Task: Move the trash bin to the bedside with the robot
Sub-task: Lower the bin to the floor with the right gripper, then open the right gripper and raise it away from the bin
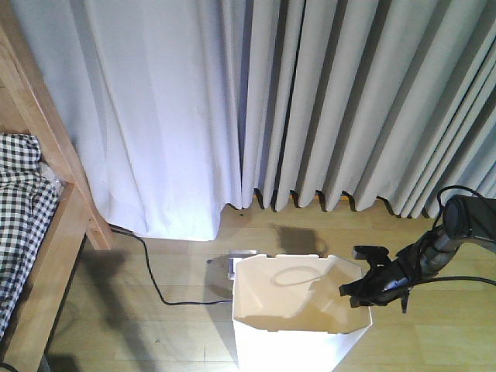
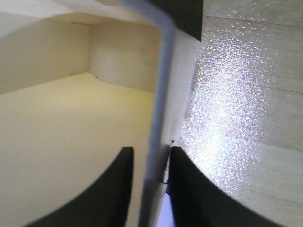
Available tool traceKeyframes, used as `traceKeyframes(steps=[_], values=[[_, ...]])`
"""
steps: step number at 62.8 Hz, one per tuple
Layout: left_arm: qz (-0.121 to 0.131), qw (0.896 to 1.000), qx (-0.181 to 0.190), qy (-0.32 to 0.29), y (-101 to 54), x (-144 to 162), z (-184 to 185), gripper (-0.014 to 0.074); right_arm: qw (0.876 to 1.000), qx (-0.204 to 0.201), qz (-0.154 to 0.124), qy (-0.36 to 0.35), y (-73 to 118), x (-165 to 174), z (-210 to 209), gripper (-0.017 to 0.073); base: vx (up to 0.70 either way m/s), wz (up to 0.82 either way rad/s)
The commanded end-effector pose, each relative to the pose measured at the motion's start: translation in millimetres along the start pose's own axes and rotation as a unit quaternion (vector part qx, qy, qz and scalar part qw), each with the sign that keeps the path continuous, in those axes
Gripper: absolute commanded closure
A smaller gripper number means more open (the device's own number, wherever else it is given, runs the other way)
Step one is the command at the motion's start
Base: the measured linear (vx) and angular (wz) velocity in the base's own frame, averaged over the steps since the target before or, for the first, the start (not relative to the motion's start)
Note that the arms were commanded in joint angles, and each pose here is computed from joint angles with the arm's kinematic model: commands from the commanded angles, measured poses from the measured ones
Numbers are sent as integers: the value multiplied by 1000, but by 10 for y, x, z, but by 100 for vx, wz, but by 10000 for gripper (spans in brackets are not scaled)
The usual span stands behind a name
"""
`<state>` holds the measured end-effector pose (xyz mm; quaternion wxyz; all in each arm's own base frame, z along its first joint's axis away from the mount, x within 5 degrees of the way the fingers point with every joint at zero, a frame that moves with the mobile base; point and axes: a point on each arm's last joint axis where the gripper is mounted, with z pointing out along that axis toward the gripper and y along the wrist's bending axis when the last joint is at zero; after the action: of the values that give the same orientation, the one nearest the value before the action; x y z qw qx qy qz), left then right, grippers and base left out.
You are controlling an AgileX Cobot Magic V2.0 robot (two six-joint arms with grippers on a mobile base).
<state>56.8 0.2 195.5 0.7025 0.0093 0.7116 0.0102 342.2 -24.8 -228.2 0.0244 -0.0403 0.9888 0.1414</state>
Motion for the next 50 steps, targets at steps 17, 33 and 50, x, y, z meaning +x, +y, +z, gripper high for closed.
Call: traceKeyframes(steps=[17, 33, 50], values=[[-12, 999, 4, -38, -4, -36, -8, 600, 1000, -6, -12, -28, 18, -229, -219, 67, 0, 0], [-12, 999, 4, -38, -4, -36, -8, 600, 999, -21, -39, -17, 47, -217, -247, 64, 0, 0], [-12, 999, 4, -38, -4, -36, -8, 600, 997, -48, -40, -47, 143, -489, -839, 64, 0, 0]])
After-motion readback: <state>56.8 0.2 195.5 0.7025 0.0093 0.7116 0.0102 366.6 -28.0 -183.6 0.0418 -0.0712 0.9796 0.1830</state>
